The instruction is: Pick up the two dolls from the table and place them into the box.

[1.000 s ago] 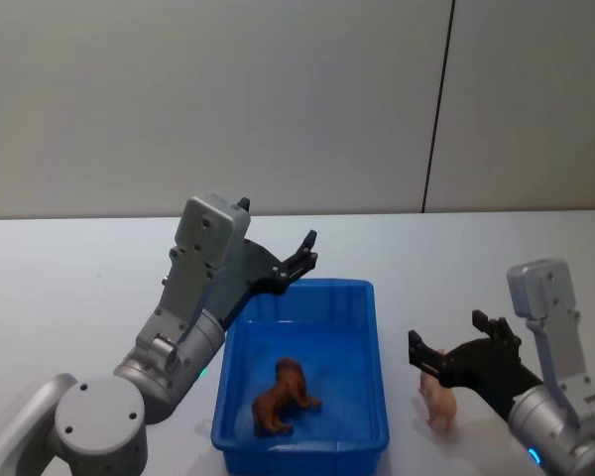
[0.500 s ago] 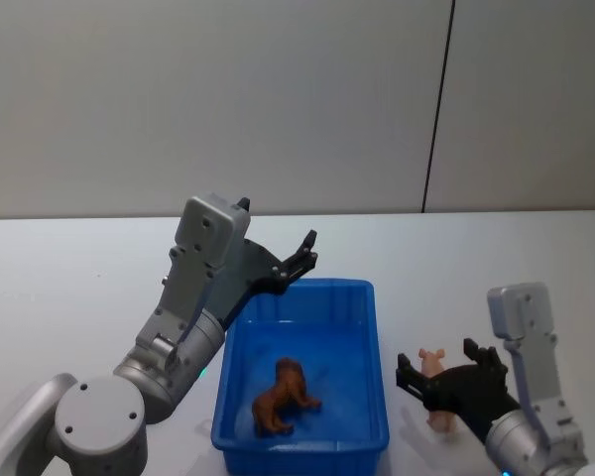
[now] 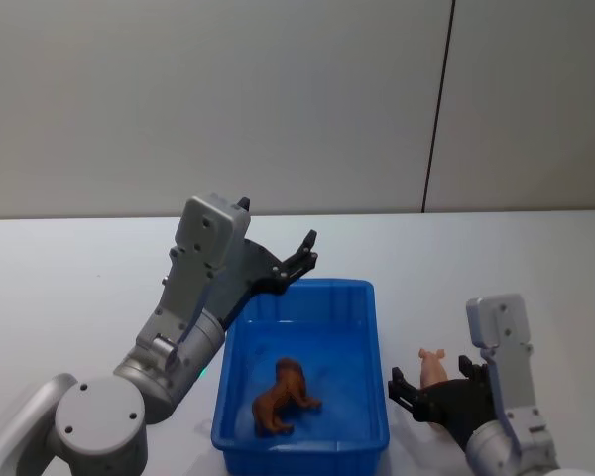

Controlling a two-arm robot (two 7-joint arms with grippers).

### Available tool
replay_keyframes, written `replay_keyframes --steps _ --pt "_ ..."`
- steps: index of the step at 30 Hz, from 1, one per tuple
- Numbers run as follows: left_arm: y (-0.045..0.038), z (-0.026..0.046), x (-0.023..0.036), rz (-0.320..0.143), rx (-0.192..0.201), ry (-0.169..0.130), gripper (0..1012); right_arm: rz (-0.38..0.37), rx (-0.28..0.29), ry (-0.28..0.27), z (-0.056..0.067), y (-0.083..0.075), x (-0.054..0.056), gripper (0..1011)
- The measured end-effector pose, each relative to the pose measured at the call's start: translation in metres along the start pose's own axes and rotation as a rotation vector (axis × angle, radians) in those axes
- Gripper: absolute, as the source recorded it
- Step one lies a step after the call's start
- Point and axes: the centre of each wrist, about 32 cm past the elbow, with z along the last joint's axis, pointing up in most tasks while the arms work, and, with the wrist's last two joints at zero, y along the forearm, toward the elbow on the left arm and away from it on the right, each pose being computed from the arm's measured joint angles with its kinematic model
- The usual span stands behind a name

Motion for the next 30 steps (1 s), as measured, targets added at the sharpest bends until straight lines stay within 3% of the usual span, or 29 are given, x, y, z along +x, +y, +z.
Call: replay_keyframes --steps 17,30 --pt "0.0 0.0 0.0 0.0 0.0 0.0 1001 -0.034 -0.039 0.001 -0.005 0.012 -0.002 1001" --pt "0.0 0.0 0.0 0.0 0.0 0.0 1001 -0.044 -0.093 0.026 -0.01 0.017 0.004 684"
